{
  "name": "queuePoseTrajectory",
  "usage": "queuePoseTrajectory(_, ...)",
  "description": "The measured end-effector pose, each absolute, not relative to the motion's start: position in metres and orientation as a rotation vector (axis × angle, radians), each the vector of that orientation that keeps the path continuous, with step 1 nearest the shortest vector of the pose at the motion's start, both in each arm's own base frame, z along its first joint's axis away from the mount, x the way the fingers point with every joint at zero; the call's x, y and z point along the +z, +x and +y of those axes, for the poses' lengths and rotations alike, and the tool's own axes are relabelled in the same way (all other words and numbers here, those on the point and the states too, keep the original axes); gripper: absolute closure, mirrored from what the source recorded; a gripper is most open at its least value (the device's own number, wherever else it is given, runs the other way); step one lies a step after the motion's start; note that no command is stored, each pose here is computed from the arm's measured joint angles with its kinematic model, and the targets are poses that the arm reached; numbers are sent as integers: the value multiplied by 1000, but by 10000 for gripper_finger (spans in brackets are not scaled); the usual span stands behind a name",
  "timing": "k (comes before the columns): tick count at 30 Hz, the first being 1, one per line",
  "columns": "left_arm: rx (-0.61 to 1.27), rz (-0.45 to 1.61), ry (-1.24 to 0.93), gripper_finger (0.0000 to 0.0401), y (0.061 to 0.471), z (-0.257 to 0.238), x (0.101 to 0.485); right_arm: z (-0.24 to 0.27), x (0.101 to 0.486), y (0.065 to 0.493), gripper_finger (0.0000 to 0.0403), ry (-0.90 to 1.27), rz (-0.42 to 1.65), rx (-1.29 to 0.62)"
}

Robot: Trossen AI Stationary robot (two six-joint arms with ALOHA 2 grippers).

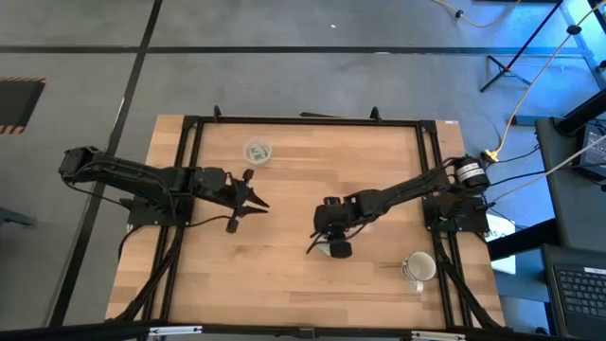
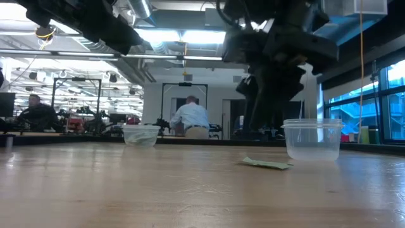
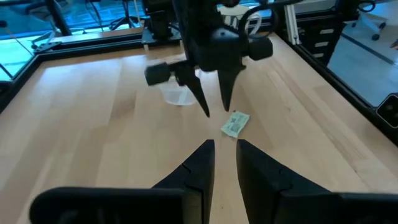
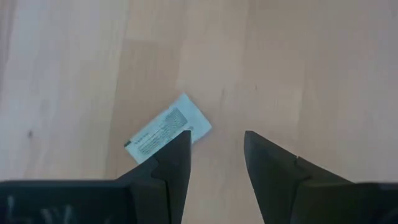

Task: Pick and place Stevia / Truvia into bins
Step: Put the stevia packet into the top transparent container

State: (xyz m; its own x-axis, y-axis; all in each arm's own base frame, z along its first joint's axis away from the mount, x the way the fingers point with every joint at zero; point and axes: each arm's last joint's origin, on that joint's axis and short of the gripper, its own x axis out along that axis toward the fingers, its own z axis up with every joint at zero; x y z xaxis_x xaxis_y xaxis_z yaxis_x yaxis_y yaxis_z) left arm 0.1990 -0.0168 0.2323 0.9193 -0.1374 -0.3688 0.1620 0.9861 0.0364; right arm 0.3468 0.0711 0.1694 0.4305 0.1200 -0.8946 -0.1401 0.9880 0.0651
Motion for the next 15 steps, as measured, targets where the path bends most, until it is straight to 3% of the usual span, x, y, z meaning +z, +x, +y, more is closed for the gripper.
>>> queuePoseTrajectory(15, -155, 375, 66, 340, 199, -17, 232, 66, 134, 359, 251, 15, 1167, 237)
